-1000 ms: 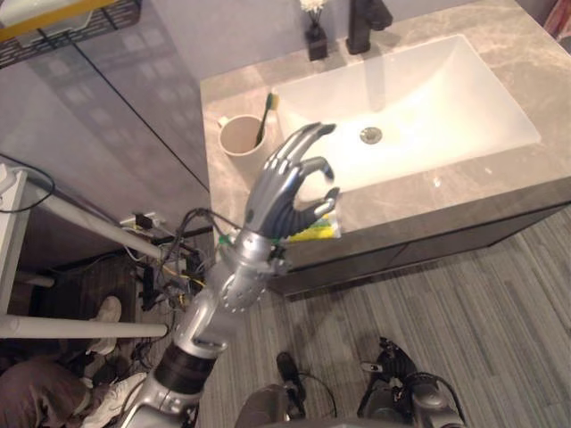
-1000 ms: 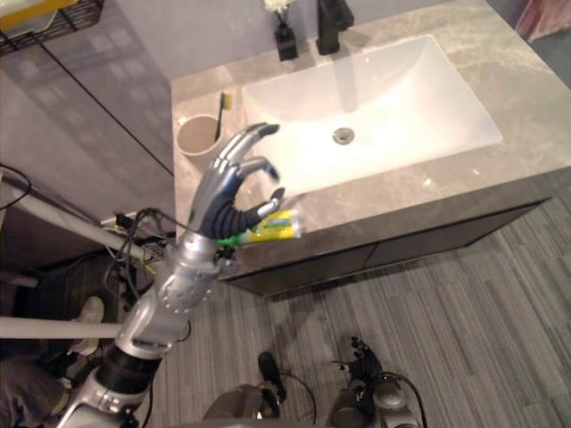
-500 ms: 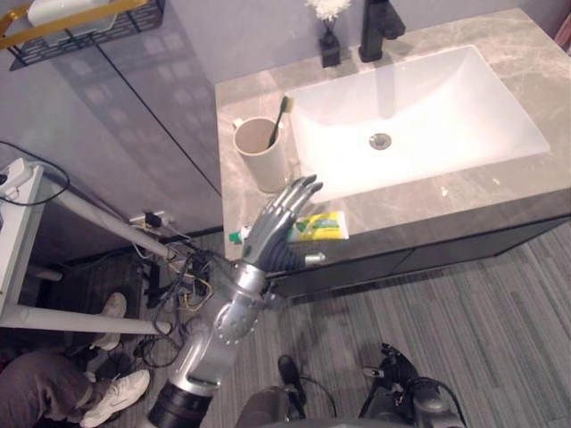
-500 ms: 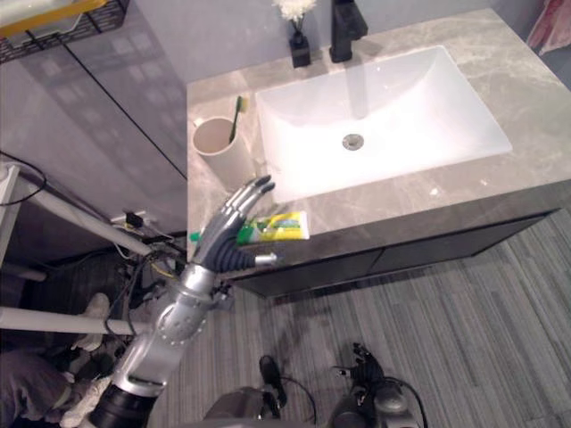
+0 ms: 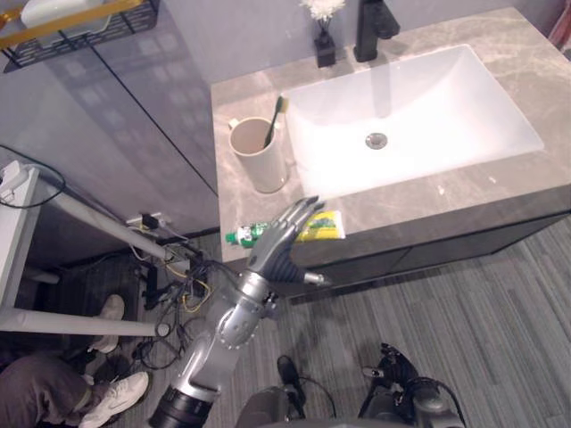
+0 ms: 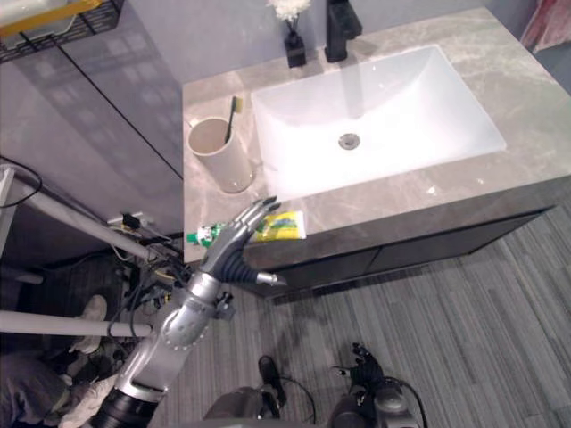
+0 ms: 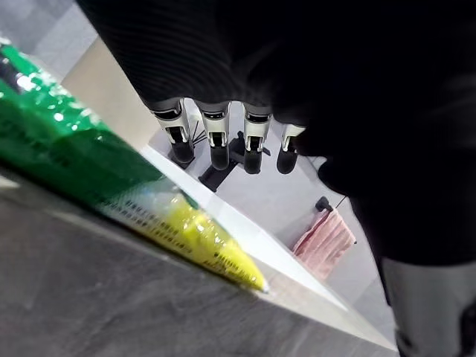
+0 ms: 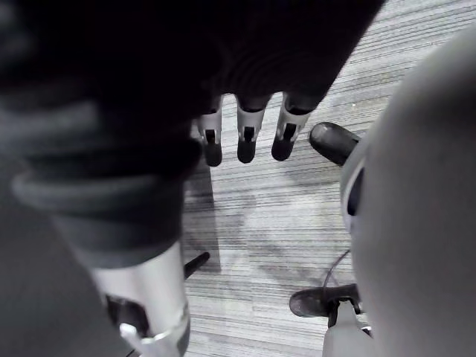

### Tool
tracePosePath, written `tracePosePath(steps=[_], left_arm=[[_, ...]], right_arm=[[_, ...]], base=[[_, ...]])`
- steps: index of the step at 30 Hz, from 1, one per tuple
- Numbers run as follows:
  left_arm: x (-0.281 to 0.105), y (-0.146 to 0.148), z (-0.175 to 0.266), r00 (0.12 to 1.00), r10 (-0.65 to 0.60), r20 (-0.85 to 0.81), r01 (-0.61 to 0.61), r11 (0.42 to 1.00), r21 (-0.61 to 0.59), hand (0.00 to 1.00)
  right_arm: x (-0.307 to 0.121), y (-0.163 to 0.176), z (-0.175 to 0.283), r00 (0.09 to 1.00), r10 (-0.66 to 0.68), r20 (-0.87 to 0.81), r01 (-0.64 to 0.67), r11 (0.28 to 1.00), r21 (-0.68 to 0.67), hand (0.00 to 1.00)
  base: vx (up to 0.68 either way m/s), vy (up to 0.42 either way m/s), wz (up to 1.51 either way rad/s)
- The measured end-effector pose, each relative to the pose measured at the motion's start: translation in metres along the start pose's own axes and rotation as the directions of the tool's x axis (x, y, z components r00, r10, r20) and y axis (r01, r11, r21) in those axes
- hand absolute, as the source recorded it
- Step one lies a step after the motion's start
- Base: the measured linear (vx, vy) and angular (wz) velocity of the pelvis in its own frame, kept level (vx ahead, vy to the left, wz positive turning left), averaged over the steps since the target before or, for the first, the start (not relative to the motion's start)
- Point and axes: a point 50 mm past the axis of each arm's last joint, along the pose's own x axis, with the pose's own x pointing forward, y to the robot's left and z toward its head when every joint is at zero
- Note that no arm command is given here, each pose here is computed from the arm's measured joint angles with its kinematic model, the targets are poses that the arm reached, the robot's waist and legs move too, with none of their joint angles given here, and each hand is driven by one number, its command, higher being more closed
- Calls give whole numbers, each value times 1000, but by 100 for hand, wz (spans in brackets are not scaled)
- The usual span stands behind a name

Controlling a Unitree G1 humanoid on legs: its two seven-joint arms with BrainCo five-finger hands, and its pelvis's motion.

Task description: Organize washtable

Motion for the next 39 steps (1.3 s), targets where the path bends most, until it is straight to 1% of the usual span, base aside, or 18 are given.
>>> tracePosePath(steps=[6, 11, 16, 23, 29, 33, 39], left_arm=[[4, -5, -9, 1000, -17, -22, 18, 997, 74, 0], [15, -4, -18, 999, -1, -46, 10, 978, 207, 0], [19, 0, -20, 998, 22, -52, -7, 963, 270, 0], [19, 1, -20, 999, 21, -42, -7, 953, 303, 0], [16, 3, -24, 999, -6, -50, 22, 942, 334, 0], [15, 5, -24, 999, -3, -53, 21, 942, 335, 0], [8, 3, -28, 996, -22, -84, 50, 937, 346, 0]], right_arm=[[-1, 1, 0, 1000, 2, 6, -2, 1000, 6, 0], [-1, 6, -1, 1000, 30, 6, -30, 999, 18, 0], [-1, 8, -1, 999, 32, 6, -32, 999, 22, 0], [-1, 7, -2, 1000, 26, 3, -26, 999, 46, 0], [-2, 6, -3, 1000, 25, 2, -25, 998, 49, 0], [-2, 5, -2, 1000, 22, 5, -23, 998, 54, 0], [-3, 1, -3, 1000, 9, 7, -10, 999, 54, 0]], base=[[-9, -2, -4], [-23, -2, -6], [-7, 2, -3], [0, 0, 0], [0, 0, 0], [0, 0, 0], [0, 0, 0]])
